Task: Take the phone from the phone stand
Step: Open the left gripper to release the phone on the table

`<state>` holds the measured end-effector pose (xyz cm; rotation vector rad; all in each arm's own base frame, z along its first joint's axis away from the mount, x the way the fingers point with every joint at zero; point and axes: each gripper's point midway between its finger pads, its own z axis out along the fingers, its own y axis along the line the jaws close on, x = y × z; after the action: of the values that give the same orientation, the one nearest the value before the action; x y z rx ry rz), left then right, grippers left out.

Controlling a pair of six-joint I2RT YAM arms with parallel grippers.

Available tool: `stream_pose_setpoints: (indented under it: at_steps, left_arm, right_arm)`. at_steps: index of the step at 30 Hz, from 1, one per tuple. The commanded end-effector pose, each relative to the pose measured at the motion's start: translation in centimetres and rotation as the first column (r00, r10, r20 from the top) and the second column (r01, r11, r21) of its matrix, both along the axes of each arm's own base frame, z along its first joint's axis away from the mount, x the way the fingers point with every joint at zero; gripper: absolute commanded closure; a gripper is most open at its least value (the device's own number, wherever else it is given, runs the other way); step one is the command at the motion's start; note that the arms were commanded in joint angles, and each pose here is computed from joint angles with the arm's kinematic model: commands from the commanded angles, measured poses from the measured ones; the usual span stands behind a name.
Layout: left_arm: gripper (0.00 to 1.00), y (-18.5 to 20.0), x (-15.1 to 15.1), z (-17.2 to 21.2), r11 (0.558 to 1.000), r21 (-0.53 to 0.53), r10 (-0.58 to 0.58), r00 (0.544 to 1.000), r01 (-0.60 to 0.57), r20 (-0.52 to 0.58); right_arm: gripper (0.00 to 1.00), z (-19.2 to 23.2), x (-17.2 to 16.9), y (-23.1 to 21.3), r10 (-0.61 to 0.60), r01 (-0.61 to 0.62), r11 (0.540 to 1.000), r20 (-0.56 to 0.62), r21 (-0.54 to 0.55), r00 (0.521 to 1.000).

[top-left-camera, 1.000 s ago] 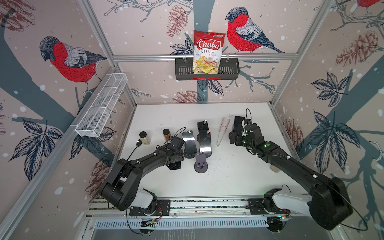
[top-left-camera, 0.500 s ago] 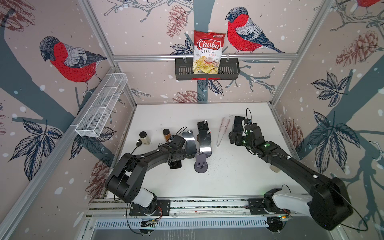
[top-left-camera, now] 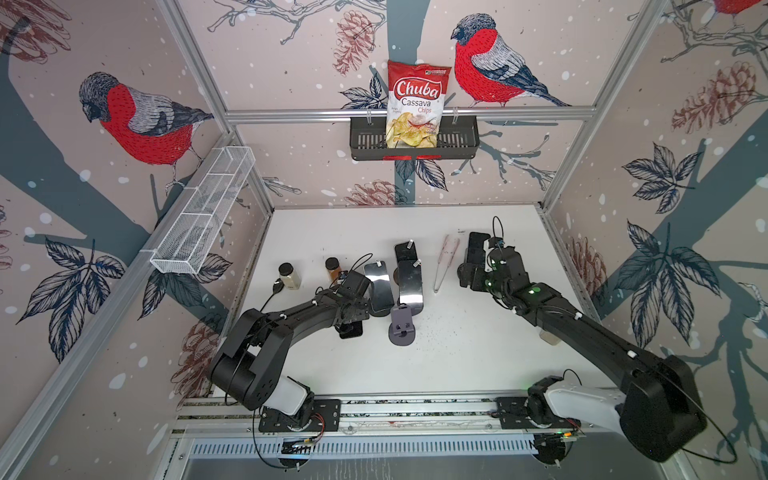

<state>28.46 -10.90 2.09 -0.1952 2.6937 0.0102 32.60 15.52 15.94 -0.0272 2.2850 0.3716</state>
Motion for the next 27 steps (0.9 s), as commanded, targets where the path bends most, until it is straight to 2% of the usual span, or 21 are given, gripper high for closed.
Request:
stream_pose_setpoints:
  at_steps: [1, 15, 27]
  left_arm:
    - [0.17, 0.3, 0.0, 0.3, 1.0, 0.014, 0.004, 1.0, -0.004, 0.01]
    - [0.09, 0.5, -0.2, 1.1, 1.0, 0.0, 0.0, 0.999, 0.0, 0.047]
    - [0.09, 0.0, -1.2, 3.8, 0.996, -0.067, -0.049, 0.994, 0.056, 0.101]
  right_arm:
    - [0.01, 0.3, 0.0, -0.1, -0.011, 0.011, 1.0, 0.009, 0.002, 1.0]
    - [0.01, 0.4, -0.3, 0.0, -0.015, 0.015, 1.0, 0.01, -0.001, 1.0]
    - [0.01, 0.2, -1.3, 1.8, 0.042, -0.042, 0.999, -0.003, 0.003, 0.999]
